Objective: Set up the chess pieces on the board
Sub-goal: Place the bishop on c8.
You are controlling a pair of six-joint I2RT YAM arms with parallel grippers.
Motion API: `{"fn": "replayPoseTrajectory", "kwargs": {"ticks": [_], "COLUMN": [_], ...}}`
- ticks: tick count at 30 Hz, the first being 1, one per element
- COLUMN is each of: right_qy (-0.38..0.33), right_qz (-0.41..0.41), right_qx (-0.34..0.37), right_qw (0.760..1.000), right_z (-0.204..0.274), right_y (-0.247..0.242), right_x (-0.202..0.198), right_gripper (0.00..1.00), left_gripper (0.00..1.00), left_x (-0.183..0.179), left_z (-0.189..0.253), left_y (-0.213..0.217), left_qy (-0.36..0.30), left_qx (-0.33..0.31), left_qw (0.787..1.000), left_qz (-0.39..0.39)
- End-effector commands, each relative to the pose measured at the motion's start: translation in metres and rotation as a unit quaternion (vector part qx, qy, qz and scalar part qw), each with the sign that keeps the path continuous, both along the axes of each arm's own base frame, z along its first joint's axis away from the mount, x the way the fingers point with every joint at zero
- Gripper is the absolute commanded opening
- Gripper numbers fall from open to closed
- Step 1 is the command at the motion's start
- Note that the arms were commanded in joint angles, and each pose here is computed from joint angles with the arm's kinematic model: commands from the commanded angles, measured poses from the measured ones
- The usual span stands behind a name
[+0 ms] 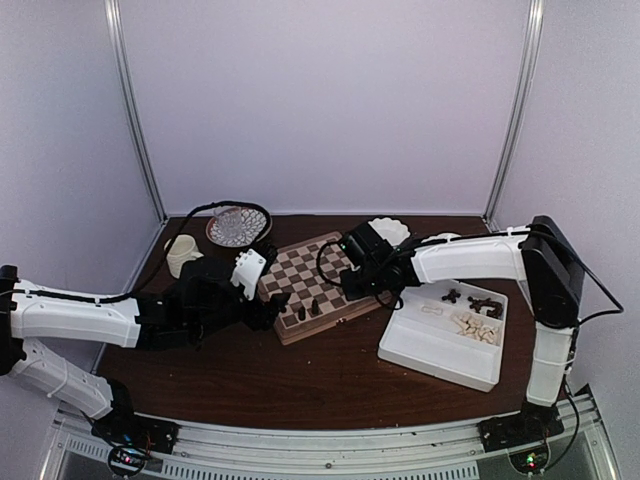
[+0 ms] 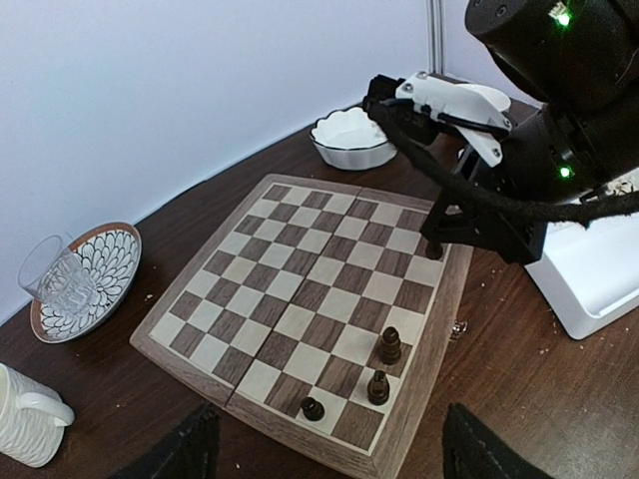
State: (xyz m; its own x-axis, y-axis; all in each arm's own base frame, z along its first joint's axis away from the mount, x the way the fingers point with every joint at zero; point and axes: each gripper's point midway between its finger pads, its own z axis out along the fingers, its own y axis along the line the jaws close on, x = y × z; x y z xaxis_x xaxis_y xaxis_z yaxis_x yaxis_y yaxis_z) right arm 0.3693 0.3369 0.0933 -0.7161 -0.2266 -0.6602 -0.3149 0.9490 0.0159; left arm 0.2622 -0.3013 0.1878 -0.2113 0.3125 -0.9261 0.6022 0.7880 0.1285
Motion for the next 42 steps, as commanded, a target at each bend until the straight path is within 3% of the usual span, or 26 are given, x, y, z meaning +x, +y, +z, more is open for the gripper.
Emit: {"fn": "replayPoseTrajectory", "kwargs": {"ticks": [1, 31, 38, 42], "right_qy": [-0.009, 0.018, 0.017, 0.015], "right_qz": [-0.012, 0.016, 0.02, 0.02], "right_qx": [-0.008, 0.012, 0.015, 0.015], "right_qw": [1.0, 1.0, 1.0, 1.0], "right_z": [0.002, -0.018, -0.014, -0.012], "right_y": [-0.003, 0.012, 0.012, 0.011], "right_x": [0.012, 0.011, 0.009, 0.009], "right_gripper": [0.0, 0.0, 0.13, 0.16], "left_gripper": [0.77, 0.77, 0.77, 0.77], "left_x": [0.002, 0.002, 0.002, 0.002], "left_z": [0.003, 0.002, 0.001, 0.001], "left_y": [0.003, 0.002, 0.002, 0.002], "left_qy": [-0.007, -0.006, -0.005, -0.005], "left_qx": [0.001, 0.004, 0.006, 0.006], "left_qw": [1.0, 1.0, 1.0, 1.0], "left_qz": [0.005, 0.002, 0.002, 0.002]}}
